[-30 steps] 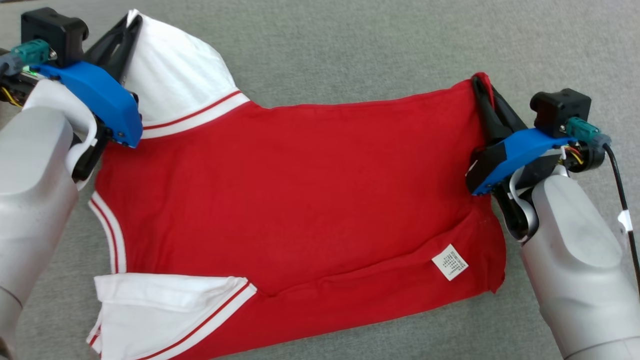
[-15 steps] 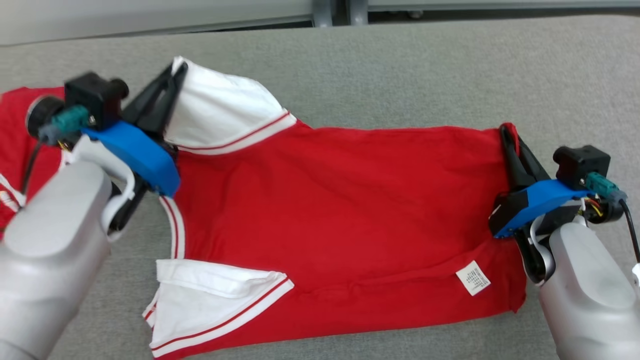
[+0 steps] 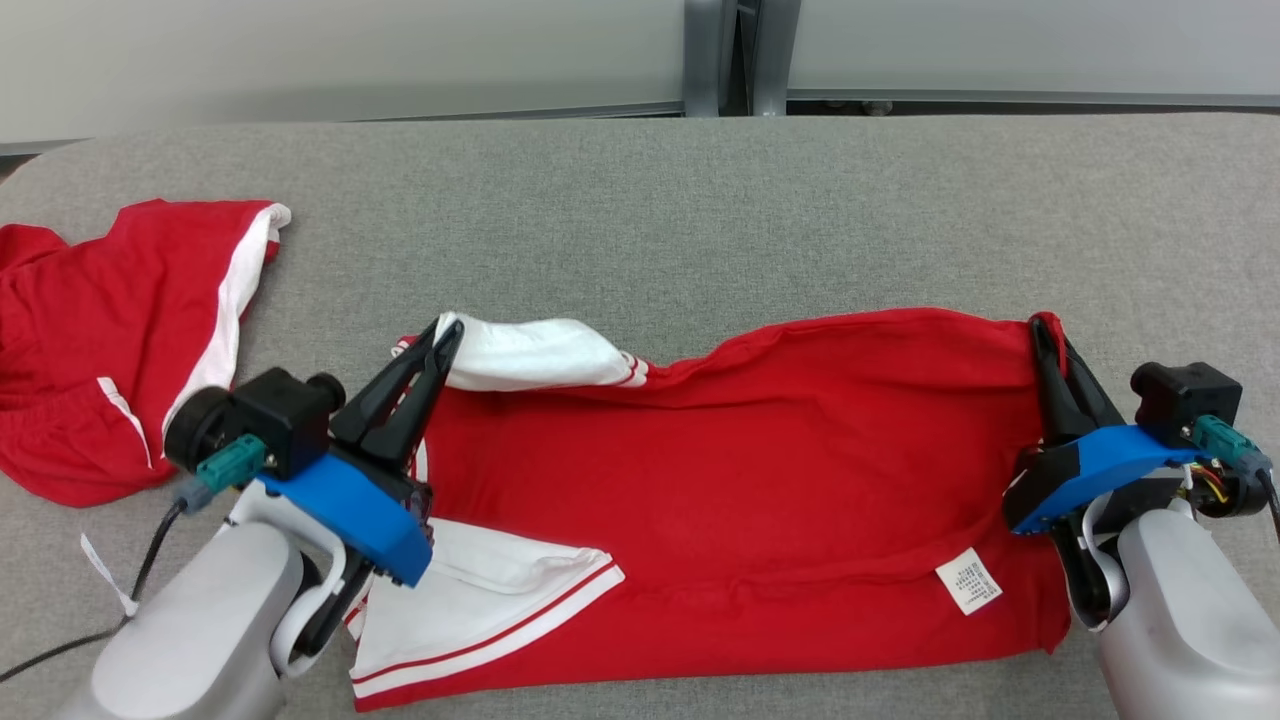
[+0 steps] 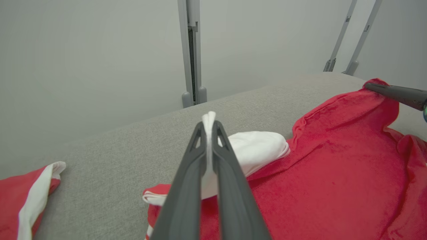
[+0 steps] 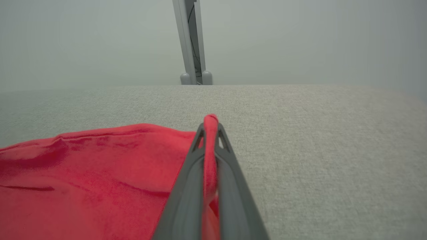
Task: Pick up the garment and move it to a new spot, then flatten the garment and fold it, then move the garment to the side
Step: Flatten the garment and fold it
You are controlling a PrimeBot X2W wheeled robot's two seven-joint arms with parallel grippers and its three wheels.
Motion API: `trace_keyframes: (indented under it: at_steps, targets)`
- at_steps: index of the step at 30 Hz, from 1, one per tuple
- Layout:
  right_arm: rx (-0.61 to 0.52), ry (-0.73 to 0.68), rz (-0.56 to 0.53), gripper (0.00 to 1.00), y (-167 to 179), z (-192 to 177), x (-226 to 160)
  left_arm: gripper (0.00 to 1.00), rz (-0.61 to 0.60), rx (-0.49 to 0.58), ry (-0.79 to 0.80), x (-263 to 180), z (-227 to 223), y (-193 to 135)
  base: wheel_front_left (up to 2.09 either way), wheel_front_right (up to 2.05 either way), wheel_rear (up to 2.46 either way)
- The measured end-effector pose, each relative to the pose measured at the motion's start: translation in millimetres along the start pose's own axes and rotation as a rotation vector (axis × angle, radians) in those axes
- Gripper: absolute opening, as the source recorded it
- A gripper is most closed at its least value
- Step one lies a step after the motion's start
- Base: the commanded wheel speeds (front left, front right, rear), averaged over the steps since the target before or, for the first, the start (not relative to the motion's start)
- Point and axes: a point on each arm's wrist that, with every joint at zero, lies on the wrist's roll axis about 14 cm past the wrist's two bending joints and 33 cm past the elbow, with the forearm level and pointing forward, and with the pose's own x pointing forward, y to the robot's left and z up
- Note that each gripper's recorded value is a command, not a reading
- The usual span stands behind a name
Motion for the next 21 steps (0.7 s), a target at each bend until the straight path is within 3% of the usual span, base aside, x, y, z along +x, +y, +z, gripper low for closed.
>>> trace_keyframes:
  at_steps: [21]
  targets:
    - [0.062, -0.033, -0.044, 0.00, -2, -7, -46, 0.00, 0.149, -0.162, 0.065, -78, -46, -11, 0.00, 0.00, 0.00]
